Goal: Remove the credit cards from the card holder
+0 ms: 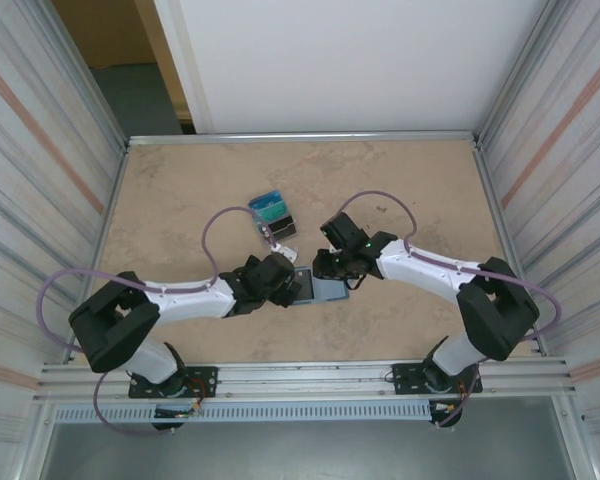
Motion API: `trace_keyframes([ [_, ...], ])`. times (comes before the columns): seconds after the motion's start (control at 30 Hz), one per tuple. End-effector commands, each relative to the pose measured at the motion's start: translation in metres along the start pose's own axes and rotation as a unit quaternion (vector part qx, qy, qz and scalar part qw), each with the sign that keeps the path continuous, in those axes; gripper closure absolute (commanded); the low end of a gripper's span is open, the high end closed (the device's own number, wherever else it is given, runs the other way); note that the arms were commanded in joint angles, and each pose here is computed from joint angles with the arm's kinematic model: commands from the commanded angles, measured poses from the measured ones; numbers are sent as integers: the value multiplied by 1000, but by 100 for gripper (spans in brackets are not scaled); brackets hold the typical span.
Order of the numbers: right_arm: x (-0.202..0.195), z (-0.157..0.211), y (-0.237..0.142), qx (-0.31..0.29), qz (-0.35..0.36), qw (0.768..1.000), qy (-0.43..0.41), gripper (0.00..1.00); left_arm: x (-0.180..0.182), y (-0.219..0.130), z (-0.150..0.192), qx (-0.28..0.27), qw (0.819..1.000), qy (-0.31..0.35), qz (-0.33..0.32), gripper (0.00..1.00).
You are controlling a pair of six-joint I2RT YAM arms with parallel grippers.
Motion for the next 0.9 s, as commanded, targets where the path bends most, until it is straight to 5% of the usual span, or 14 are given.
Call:
trace_keyframes([
  [0.0, -1, 5, 10, 20, -13, 1000, 6, 77, -1, 1, -5, -7, 1000, -15, -14, 1],
  [0.5, -5, 15, 38, 58, -21, 998, 20, 88, 2, 10, 10, 18, 999, -15, -31, 1],
  [0.87, -10, 21, 51, 79, -40, 995, 41, 82, 1, 15, 16, 40, 998, -3, -40, 1],
])
Point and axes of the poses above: each hand's point on the last joint's axis, 136 mm out from that joint toward the fingers, its own y axis out along the fingers, its own x axis along the line the jaws close on, z = x × y, the point moved 6 cm from there along -y, back along the fingers, and after that the axes turned 5 degrees about -y, right-handed, at the moved point
